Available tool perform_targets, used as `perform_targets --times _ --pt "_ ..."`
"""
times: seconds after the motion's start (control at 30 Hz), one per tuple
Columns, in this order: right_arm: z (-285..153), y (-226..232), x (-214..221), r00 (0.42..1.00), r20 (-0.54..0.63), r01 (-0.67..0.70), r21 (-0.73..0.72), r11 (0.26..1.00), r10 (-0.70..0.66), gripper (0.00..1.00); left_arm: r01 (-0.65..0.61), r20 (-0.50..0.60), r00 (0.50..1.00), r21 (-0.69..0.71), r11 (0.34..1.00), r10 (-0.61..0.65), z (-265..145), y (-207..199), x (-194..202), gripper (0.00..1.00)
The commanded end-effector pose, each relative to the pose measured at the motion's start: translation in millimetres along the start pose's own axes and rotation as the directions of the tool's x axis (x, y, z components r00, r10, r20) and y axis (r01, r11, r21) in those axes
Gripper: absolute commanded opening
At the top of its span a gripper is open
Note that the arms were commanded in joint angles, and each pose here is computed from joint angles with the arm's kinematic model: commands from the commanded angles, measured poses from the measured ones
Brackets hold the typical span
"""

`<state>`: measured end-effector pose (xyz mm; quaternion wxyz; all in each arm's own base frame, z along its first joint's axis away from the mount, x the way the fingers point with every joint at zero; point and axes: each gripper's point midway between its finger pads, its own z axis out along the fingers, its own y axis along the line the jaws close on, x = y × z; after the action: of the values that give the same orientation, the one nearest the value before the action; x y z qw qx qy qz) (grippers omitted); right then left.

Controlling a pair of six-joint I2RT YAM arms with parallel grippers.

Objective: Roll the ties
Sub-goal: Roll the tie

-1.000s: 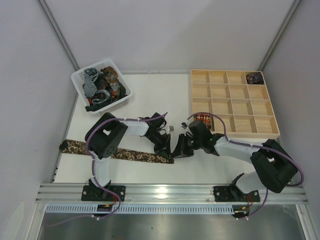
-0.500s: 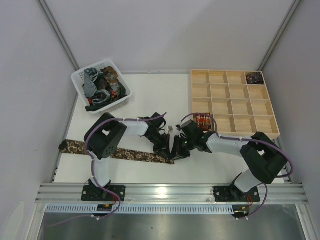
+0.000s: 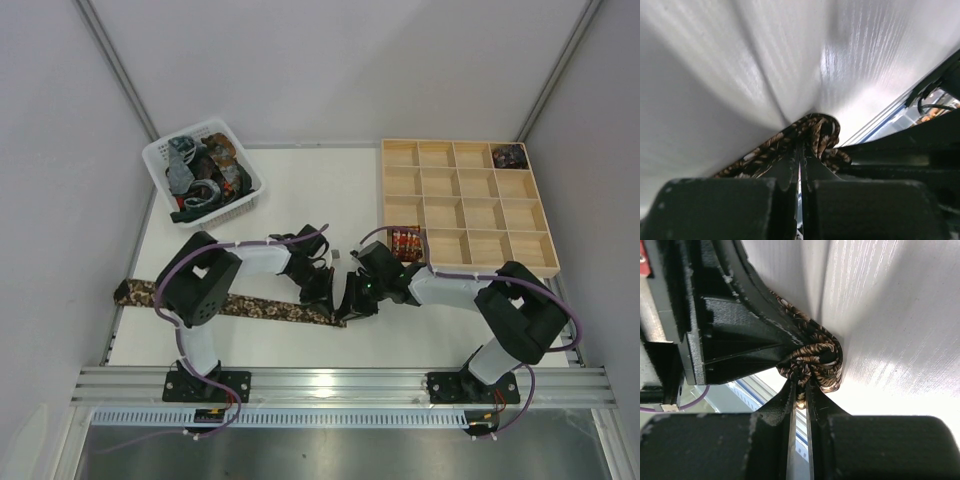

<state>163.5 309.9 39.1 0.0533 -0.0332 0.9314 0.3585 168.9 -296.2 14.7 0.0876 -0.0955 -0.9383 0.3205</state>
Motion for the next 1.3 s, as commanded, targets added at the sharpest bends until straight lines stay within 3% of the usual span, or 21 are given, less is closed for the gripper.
perform_targets --times 0.0,0.4,0.93,1.27 --pt "2 -3 -11 0.999 0.037 0.003 0.041 0.999 -0.005 0.0 -0.044 0.031 0.998 -0.074 0.996 0.046 -10 12 5 0.01" --pt "4 4 -15 0.999 0.03 0.011 0.045 0.999 -0.012 0.0 -0.027 0.104 0.994 -0.144 0.989 0.043 -43 40 1 0.0" --pt "23 20 -19 0.999 -0.042 0.013 0.11 0.994 -0.009 0.0 -0.007 0.078 0.997 -0.135 0.991 0.018 -28 53 4 0.0" --pt "36 17 -19 0.998 -0.062 0.011 0.134 0.991 -0.003 0.08 -0.001 0.069 0.998 -0.11 0.994 0.008 -24 52 8 0.01"
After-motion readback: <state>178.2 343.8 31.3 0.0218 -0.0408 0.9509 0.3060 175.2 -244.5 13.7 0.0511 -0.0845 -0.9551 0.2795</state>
